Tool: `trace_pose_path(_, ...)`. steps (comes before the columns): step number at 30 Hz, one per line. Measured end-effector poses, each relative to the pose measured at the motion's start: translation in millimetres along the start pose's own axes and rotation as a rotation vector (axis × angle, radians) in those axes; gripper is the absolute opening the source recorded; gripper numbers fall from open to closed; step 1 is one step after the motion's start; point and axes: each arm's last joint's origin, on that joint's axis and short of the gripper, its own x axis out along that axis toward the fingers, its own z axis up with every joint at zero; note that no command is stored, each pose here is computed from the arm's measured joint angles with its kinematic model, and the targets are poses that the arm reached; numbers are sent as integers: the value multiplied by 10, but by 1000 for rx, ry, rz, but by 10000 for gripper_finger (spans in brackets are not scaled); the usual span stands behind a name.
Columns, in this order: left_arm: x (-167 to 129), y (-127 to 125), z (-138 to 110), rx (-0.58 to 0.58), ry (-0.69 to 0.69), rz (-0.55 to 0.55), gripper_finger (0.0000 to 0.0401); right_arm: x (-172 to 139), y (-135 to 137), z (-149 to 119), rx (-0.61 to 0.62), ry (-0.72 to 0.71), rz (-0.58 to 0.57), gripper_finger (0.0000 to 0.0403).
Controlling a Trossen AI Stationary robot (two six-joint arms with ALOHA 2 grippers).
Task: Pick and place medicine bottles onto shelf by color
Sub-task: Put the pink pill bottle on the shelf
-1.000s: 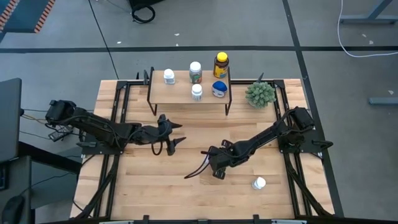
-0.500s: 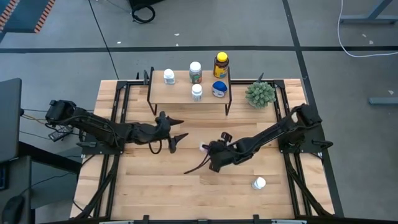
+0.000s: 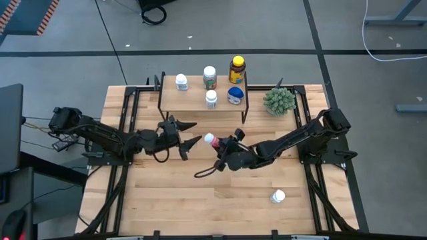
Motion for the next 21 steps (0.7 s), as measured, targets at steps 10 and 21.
trace_pose_path(10, -245, 166, -163, -123, -135, -5, 297, 149, -91, 288, 84, -168, 16, 174)
trace_pose_path(21, 17, 5, 19, -19, -142, -40, 297, 305, -220, 441, 96, -216, 156, 174)
